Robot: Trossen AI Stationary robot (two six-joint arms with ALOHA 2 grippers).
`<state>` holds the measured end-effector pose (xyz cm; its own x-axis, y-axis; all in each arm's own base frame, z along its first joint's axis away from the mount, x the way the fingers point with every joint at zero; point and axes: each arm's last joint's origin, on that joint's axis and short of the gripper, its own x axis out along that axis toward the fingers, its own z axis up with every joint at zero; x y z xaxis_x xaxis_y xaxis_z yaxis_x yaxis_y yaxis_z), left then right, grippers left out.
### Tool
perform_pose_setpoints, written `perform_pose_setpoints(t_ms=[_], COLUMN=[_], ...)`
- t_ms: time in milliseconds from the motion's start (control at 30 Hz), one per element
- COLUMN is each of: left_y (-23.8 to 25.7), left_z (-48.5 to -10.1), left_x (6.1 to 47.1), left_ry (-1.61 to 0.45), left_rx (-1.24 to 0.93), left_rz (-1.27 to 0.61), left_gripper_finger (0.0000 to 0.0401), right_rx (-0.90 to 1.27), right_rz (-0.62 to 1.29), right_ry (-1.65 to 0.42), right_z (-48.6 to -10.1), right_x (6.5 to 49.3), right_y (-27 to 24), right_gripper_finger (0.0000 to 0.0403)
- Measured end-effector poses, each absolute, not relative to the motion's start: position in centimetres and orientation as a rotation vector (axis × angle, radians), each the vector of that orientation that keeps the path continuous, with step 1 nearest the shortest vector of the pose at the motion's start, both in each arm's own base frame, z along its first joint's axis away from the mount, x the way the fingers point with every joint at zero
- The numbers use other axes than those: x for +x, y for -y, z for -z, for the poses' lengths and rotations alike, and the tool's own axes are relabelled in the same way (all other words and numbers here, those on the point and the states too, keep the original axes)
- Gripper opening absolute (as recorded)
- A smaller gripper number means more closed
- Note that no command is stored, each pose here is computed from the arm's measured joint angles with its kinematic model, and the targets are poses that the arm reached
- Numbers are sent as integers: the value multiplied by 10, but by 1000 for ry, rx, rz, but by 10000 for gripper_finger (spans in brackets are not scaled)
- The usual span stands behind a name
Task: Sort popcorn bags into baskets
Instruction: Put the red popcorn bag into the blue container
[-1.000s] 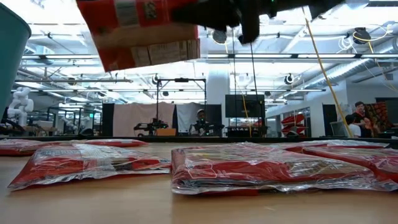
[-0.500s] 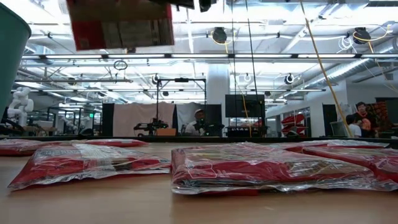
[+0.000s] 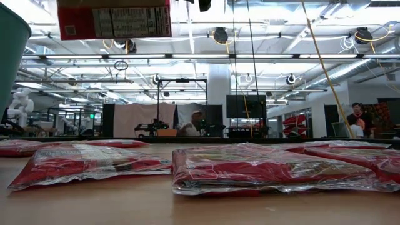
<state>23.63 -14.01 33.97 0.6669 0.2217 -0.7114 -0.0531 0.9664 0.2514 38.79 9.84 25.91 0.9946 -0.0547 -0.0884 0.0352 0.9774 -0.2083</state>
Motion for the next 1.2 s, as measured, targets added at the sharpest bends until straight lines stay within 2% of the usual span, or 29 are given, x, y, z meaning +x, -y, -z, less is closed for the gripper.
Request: perform_pose_setpoints(t_ms=[100, 300, 633, 800, 1200], left_y=[140, 145, 176, 199, 245], left_z=[-339, -339, -334, -335, -317], left_x=[236, 231, 190, 165, 115], left_ry=[-840, -848, -962, -928, -925], left_rx=[210, 155, 110, 102, 102], left_rz=[-155, -147, -68, -13, 34], left_gripper_finger=[18, 23, 17, 17, 17], right_rx=[-204, -178, -168, -181, -210], right_rz=[39, 20, 34, 32, 27], right_ry=[-94, -96, -103, -139, -230], right_z=[-259, -259, -260, -256, -248], right_x=[388, 387, 386, 386, 385], right_y=[-99, -101, -100, -99, -97], right_gripper_finger=[19, 35, 159, 199, 204])
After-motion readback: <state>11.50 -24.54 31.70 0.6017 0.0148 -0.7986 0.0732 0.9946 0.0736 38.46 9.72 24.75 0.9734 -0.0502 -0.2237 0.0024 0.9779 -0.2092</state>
